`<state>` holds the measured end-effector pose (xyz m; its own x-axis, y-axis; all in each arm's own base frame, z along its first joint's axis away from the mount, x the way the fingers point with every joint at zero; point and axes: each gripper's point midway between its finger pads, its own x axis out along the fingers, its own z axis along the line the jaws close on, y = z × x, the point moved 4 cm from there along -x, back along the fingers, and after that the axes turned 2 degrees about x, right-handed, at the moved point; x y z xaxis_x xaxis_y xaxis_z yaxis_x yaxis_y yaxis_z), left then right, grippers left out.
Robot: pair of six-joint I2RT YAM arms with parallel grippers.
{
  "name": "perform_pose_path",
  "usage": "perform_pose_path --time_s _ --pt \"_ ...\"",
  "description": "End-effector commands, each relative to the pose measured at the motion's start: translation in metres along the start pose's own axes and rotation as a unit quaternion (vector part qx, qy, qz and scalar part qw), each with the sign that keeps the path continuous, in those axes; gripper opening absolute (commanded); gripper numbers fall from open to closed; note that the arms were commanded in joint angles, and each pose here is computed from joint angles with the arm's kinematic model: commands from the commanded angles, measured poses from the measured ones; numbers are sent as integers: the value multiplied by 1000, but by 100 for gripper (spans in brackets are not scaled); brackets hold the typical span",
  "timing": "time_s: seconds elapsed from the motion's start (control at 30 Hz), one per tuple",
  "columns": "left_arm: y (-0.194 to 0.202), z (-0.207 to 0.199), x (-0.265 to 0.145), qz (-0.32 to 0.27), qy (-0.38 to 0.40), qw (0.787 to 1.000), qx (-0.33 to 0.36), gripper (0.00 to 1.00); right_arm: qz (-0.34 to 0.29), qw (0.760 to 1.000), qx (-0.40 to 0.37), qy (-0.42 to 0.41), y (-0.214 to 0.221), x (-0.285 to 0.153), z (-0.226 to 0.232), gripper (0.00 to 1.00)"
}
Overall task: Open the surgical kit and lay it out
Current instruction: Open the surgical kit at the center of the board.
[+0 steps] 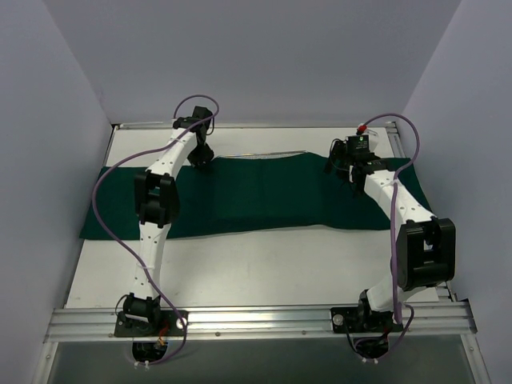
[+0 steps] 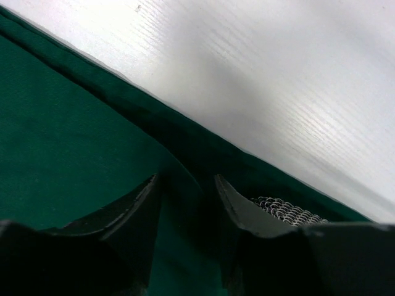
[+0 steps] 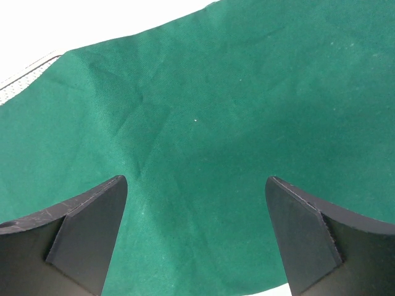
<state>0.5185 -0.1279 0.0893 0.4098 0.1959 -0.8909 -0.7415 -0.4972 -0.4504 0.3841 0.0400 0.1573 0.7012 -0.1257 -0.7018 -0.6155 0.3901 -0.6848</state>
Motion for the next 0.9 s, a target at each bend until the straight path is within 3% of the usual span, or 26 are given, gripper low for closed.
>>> perform_pose_path --time_s 0.0,0.3,0.33,0.5,0.87 --pt "-15 0 -39 -19 22 1000 -4 46 -13 1000 -2 3 -8 -1 4 89" --pt "-20 2 -49 -26 26 999 5 26 -31 999 25 18 -22 7 8 88" --pt "-19 2 -49 -25 26 999 9 18 -35 999 28 20 -24 8 9 88" --pt "-17 2 -50 -19 31 999 17 4 -49 997 55 30 -37 18 15 88" --pt "-20 9 -60 -29 29 999 33 2 -56 990 106 73 -53 59 27 91"
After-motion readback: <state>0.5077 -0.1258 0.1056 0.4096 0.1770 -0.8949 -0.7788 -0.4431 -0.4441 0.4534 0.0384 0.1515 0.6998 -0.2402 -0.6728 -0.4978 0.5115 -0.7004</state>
